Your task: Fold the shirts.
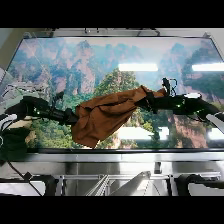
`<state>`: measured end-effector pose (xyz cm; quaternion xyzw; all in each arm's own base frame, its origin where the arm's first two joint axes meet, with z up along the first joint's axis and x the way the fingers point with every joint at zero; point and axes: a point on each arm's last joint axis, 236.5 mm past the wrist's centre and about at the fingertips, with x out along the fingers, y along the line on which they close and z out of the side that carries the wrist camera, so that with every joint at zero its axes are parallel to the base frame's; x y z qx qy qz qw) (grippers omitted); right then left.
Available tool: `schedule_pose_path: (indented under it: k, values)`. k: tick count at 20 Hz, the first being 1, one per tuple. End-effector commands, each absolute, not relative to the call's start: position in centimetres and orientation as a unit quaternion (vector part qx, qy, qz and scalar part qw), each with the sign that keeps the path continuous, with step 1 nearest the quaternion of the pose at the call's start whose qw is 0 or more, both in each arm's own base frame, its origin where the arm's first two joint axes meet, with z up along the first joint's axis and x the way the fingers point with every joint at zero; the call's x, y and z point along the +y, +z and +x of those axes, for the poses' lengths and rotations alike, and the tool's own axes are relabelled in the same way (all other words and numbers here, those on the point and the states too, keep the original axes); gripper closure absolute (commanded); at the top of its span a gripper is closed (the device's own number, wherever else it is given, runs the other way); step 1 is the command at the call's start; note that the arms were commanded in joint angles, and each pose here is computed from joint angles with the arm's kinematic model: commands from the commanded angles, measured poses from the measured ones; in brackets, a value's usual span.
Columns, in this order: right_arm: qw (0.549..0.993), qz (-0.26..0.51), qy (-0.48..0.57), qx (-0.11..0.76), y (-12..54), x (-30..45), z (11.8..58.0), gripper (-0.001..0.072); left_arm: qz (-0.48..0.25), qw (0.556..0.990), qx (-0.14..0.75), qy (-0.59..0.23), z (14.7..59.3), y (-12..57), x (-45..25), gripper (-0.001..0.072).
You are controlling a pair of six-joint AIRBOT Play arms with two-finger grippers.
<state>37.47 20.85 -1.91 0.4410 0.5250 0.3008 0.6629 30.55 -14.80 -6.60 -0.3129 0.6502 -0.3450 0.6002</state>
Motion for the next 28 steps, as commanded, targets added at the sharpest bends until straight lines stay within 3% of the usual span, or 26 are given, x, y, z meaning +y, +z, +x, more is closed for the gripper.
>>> schedule_pose_path:
  k: [1, 3, 7, 11, 13, 15, 17, 20, 23, 24, 25, 26, 27, 28]
  values:
    - [0.634, 0.441, 0.387, 0.504, 3.3, 20.9, 35.1, 0.0693, -0.304, 0.635, 0.557, -0.440, 32.4, 4.2, -16.9, 0.0685]
    - [0.626, 0.439, 0.497, 0.411, 11.8, 20.3, 33.1, 0.0692, -0.272, 0.679, 0.472, -0.491, 32.1, 13.5, -16.0, 0.0685]
    - [0.646, 0.374, 0.653, 0.125, 30.8, 17.5, 24.8, 0.0691, -0.118, 0.787, 0.282, -0.536, 25.8, 30.2, -15.0, 0.0684]
    - [0.724, 0.288, 0.623, -0.072, 41.4, 16.6, 16.6, 0.0687, 0.034, 0.899, 0.120, -0.420, 20.2, 40.9, -14.5, 0.0685]
    - [0.793, 0.255, 0.541, -0.118, 42.8, 16.3, 16.3, 0.0691, 0.087, 0.922, 0.082, -0.368, 18.2, 42.9, -14.8, 0.0684]
    - [0.879, 0.223, 0.411, -0.095, 40.6, 14.2, 20.3, 0.0692, 0.085, 0.939, 0.076, -0.323, 19.5, 42.7, -13.3, 0.0684]
    - [0.906, 0.278, 0.318, 0.006, 35.2, 11.1, 26.0, 0.0692, 0.007, 0.938, 0.123, -0.324, 22.7, 39.0, -10.8, 0.0684]
    - [0.857, 0.393, 0.285, 0.174, 23.7, 10.3, 33.3, 0.0692, -0.169, 0.878, 0.254, -0.369, 27.7, 27.9, -8.7, 0.0684]
    - [0.793, 0.460, 0.227, 0.330, 9.7, 11.9, 38.3, 0.0685, -0.289, 0.795, 0.361, -0.393, 31.1, 15.8, -10.2, 0.0682]
    - [0.777, 0.467, 0.204, 0.370, 5.4, 12.1, 39.3, 0.0539, -0.328, 0.771, 0.395, -0.377, 32.5, 11.7, -10.6, 0.0675]
    - [0.755, 0.486, 0.185, 0.400, 2.1, 12.2, 39.9, 0.0321, -0.362, 0.746, 0.428, -0.359, 33.5, 7.9, -11.0, 0.0487]
    - [0.741, 0.491, 0.177, 0.422, -0.4, 12.2, 40.3, 0.0272, -0.390, 0.722, 0.453, -0.349, 34.3, 5.2, -11.1, 0.0306]
    - [0.736, 0.490, 0.177, 0.433, -1.8, 12.1, 40.5, 0.0272, -0.413, 0.693, 0.475, -0.350, 34.9, 3.2, -11.2, 0.0108]
    - [0.735, 0.485, 0.184, 0.437, -2.3, 11.9, 40.6, 0.0271, -0.428, 0.668, 0.491, -0.360, 35.4, 2.2, -11.1, -0.0006]
